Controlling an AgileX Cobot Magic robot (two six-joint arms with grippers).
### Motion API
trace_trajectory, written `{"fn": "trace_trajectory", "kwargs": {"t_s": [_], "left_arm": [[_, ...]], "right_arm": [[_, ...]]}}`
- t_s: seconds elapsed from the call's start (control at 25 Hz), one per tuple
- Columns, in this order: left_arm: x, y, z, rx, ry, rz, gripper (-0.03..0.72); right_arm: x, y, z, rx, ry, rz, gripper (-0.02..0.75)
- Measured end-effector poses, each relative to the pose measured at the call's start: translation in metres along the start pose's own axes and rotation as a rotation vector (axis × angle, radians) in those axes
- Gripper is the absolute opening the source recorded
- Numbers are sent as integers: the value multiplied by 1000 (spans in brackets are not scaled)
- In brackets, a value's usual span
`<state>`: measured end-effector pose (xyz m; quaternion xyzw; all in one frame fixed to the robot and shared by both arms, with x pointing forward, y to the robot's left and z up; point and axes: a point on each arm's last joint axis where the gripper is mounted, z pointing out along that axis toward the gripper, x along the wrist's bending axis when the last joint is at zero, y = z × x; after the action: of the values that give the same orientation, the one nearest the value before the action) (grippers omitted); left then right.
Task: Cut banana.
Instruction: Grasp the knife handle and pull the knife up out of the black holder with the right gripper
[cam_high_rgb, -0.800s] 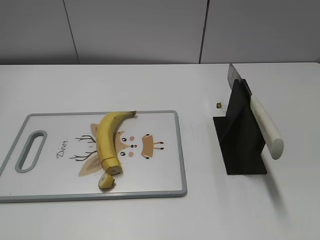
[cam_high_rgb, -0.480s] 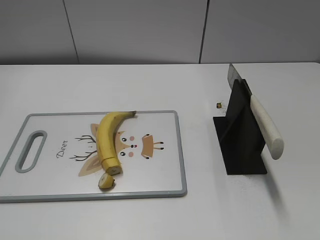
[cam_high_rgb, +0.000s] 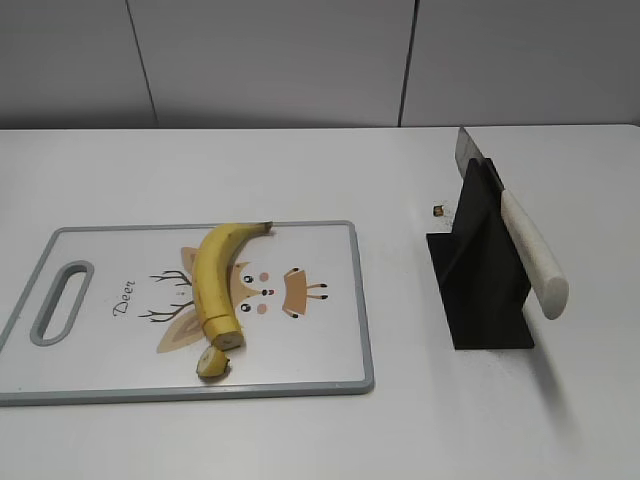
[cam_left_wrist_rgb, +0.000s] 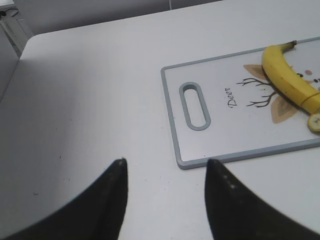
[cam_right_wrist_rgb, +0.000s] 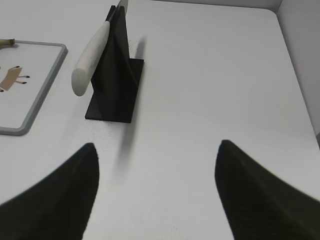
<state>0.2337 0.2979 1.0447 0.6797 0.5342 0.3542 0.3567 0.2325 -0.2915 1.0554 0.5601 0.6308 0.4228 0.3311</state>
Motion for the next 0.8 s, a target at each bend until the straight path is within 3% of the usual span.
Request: {"fn": "trace_trajectory", "kwargs": {"t_s": [0.8], "left_arm": [[0,0,0,0,-2,-1,490]], "right_arm": [[1,0,0,3,10,6,546]]}}
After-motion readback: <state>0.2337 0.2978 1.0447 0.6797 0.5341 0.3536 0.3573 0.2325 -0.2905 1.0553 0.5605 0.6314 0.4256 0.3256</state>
